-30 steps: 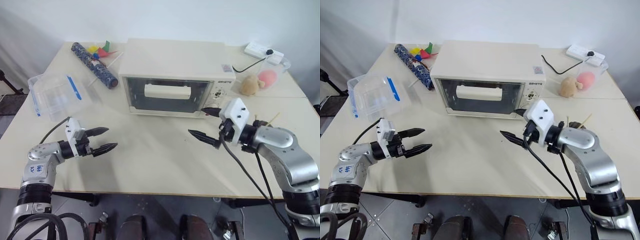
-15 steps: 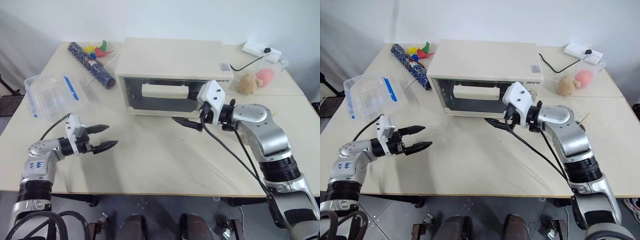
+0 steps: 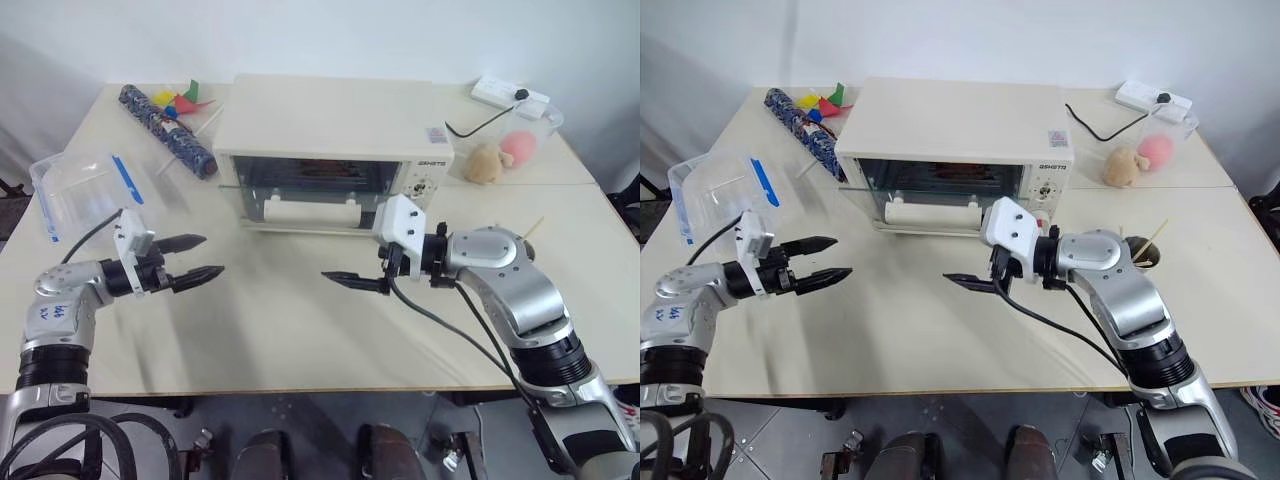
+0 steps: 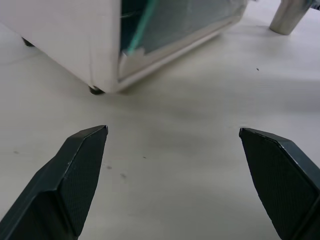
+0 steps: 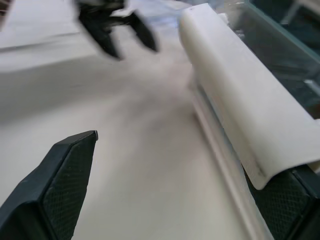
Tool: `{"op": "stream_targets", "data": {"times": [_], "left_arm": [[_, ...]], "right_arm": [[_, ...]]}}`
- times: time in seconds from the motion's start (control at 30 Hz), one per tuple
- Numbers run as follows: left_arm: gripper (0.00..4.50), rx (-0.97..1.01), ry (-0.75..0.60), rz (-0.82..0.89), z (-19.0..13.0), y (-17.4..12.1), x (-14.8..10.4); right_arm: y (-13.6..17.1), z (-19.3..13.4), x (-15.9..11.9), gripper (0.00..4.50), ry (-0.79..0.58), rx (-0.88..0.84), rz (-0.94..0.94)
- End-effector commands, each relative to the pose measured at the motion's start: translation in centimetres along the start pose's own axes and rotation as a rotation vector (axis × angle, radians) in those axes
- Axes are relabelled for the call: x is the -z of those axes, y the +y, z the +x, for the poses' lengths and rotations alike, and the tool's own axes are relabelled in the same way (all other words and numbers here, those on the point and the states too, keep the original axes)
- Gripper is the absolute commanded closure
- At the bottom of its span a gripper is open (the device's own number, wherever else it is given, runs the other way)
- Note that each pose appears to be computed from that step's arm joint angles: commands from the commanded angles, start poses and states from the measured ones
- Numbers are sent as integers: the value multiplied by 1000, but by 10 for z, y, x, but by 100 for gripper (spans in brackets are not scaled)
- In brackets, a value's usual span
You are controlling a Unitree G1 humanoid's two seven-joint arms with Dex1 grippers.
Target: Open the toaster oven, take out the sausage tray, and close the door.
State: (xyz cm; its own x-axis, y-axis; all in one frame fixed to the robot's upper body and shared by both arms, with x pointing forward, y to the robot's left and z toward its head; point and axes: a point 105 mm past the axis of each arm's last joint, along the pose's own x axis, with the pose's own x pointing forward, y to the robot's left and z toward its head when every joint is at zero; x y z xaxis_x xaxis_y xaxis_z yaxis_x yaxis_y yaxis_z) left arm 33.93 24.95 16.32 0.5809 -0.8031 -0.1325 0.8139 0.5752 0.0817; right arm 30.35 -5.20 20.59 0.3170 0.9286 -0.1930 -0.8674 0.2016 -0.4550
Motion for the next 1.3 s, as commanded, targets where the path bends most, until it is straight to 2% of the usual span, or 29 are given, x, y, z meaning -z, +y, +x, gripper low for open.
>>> {"op": "stream_targets", "data": {"times": [0.03,0.23,0.27,0.37,0.57,0.63,0.73,0.77,1.0,1.3], "left_arm": [[2,-13,-42,16,-8,7,-16],[2,48,-21,-2,-17,6,-24],[20,53,-17,-4,-20,6,-25],[93,73,-52,-2,-27,8,-39],[278,105,-107,-1,-34,13,-62],[351,135,-128,5,-30,12,-68],[434,188,-145,4,-21,8,-76],[446,205,-146,6,-17,7,-77],[446,271,-171,9,16,4,-80],[446,343,-87,-30,46,-5,-64]], "right_arm": [[16,1,-19,0,-55,-69,-75],[29,5,-7,0,-37,-96,-51],[30,5,-6,0,-37,-97,-47],[33,8,-2,0,-34,-100,-40],[34,12,3,0,-31,-96,-37],[36,13,5,0,-31,-96,-32],[37,13,7,0,-28,-93,-28],[38,14,8,0,-27,-90,-26],[39,13,10,0,-24,-70,-19],[42,5,17,0,50,-50,30]]}}
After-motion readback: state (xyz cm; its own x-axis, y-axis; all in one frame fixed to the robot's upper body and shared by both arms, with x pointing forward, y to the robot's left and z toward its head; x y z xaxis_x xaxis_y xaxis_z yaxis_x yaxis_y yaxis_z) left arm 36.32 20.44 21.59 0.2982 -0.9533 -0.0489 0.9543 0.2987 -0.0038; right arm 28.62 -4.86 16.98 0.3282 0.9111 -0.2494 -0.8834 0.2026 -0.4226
